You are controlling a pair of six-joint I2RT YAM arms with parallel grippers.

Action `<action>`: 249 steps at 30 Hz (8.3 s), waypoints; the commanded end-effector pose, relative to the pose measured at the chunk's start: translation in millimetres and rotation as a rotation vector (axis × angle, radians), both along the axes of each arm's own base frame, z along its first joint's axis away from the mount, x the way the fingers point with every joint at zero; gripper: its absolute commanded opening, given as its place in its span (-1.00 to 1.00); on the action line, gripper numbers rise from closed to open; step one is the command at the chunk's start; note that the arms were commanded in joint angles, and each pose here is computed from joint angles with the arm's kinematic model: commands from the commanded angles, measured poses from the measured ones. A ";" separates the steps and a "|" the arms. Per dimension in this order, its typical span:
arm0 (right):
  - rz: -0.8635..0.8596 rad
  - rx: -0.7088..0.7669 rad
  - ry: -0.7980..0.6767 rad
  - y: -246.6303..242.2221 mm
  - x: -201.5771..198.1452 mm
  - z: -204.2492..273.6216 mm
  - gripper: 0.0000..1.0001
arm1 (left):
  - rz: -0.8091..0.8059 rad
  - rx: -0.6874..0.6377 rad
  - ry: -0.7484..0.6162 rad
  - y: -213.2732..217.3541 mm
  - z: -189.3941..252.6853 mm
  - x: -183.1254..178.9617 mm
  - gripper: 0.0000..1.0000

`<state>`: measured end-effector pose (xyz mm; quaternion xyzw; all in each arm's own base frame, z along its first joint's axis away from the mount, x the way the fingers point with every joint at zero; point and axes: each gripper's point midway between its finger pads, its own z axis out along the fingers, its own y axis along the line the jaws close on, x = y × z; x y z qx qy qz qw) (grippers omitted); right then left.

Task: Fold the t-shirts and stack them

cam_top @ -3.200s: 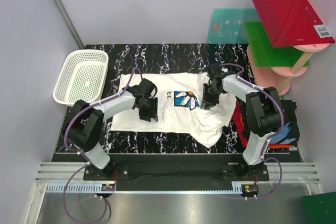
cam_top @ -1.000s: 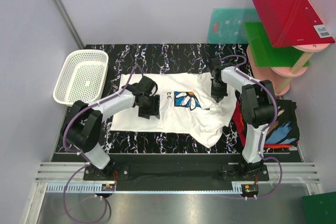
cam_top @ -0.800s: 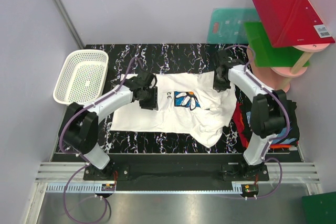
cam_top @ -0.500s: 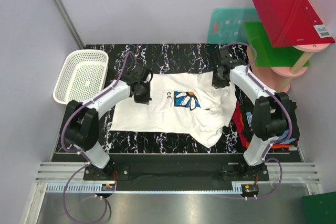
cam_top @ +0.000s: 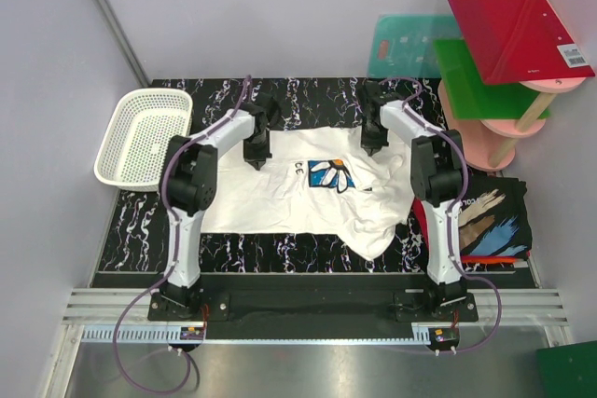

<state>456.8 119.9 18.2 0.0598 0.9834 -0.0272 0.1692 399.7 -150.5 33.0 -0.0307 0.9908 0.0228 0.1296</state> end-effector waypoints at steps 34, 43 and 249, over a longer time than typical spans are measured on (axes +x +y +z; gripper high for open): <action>0.177 0.408 -0.391 55.9 -107.0 199.4 0.99 | 0.172 -0.175 -0.376 62.6 120.9 -69.0 0.98; 0.091 0.447 -0.179 38.3 -226.2 107.2 0.56 | 0.329 0.007 -0.142 103.8 32.1 -147.0 0.93; 0.069 -0.556 -0.740 55.3 125.2 102.3 0.99 | 0.463 -0.159 -0.251 121.1 42.4 -13.0 0.86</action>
